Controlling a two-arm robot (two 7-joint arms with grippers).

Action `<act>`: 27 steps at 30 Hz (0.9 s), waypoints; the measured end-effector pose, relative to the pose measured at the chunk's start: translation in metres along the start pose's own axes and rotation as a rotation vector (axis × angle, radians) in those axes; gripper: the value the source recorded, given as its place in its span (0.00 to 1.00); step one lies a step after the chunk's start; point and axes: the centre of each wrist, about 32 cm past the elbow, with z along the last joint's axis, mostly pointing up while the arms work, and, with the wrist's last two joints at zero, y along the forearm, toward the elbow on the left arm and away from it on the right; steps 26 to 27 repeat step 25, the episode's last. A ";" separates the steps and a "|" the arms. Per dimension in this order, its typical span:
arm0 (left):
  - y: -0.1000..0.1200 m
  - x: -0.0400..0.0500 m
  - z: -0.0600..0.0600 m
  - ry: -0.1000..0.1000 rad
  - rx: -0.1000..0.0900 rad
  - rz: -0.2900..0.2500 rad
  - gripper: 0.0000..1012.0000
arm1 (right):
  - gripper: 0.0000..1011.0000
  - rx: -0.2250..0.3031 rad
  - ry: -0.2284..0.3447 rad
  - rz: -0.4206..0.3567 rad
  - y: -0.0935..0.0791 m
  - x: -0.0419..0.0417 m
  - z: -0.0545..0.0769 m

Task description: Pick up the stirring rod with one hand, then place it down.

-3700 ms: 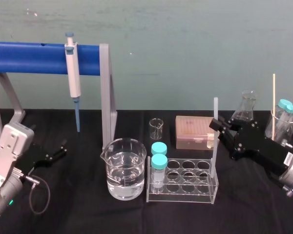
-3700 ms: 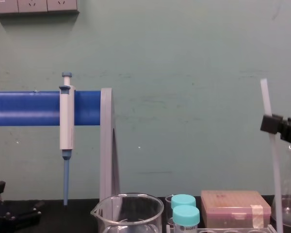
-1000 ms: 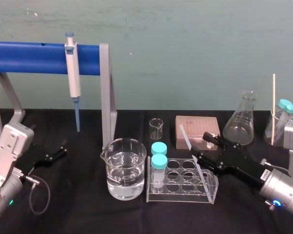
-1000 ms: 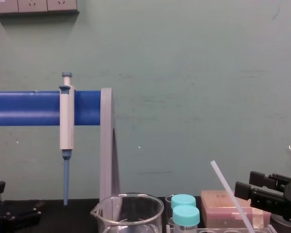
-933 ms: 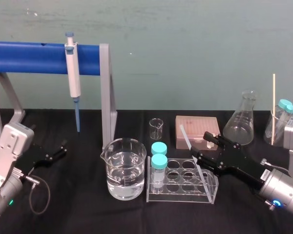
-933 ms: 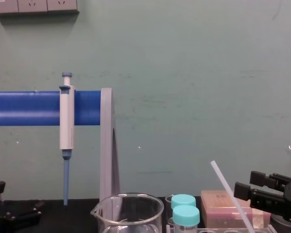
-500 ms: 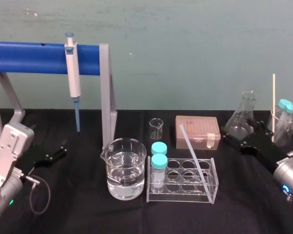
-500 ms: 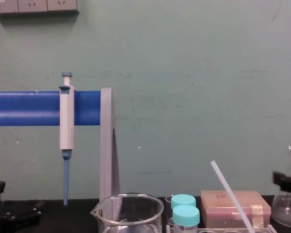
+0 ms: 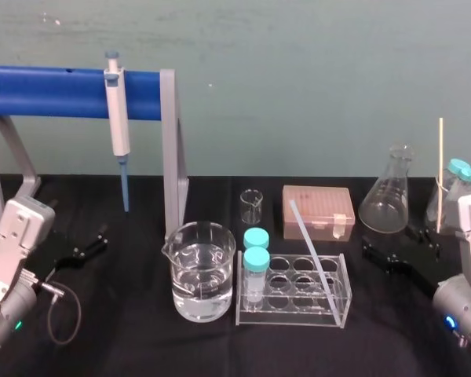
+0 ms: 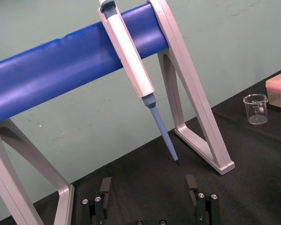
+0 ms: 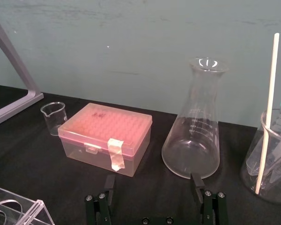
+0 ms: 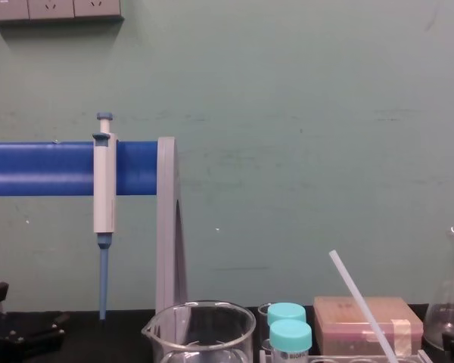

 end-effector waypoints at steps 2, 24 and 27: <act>0.000 0.0000 0.000 0.000 0.000 0.000 0.99 | 0.99 0.000 0.000 -0.001 0.000 0.0002 0.000; 0.000 0.0000 0.000 0.000 0.000 0.000 0.99 | 0.99 0.009 -0.003 -0.006 -0.001 0.0012 0.002; 0.000 0.0000 0.000 0.000 0.000 0.000 0.99 | 0.99 0.009 -0.002 -0.007 -0.001 0.0013 0.002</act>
